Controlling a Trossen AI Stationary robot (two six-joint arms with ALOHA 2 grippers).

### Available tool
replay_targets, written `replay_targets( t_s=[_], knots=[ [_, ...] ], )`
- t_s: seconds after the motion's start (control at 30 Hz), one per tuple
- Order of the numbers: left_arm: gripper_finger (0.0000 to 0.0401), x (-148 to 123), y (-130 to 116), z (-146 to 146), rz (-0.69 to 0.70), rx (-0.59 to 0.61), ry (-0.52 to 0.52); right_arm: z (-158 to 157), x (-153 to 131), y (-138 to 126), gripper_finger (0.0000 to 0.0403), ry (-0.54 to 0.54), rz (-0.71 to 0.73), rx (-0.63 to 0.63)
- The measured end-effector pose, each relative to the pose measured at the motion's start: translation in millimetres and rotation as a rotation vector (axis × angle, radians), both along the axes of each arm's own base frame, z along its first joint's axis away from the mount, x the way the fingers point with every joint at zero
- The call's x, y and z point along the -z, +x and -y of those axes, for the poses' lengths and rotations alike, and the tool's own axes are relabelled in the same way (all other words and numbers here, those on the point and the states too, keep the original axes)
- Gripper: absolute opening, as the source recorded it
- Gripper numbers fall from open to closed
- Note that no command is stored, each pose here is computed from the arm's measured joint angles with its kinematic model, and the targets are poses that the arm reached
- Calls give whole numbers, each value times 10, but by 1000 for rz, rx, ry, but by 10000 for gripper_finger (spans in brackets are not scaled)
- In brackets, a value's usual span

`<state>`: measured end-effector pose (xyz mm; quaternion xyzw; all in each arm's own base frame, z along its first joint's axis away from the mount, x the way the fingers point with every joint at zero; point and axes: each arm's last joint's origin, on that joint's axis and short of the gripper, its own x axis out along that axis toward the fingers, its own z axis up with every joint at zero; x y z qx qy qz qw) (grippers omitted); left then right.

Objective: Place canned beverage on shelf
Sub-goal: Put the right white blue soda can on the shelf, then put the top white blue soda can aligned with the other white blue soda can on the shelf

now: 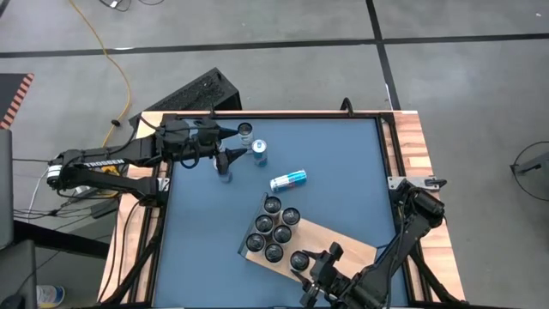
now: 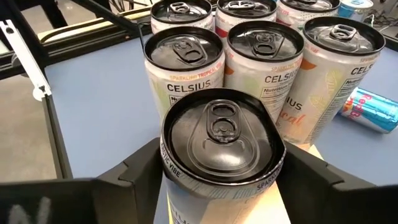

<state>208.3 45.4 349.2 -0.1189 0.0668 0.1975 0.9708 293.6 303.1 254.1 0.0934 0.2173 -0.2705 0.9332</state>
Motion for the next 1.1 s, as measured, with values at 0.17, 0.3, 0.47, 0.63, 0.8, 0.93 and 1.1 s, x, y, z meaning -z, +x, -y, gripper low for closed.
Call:
replay_targets(
  t_s=[0.17,0.3,0.47,0.63,0.8,0.93,1.1],
  knots=[
    [348,-1,-1,0,0,0,0,-1,-8,4,286,-4,3,-2],
    [348,0,0,0,0,0,0,-2,-10,4,308,-2,4,-3],
    [348,0,0,0,0,0,0,-2,-9,3,328,-4,3,-3],
    [348,0,0,1,0,1,0,-8,-40,8,334,-9,0,-11],
    [348,0,0,1,0,1,0,-16,-165,24,334,-56,-24,-49],
    [348,0,0,1,0,1,0,22,-303,13,335,-109,-64,-64],
    [348,-27,-33,22,8,57,11,90,-628,-39,334,-216,-118,-101]
  ],
)
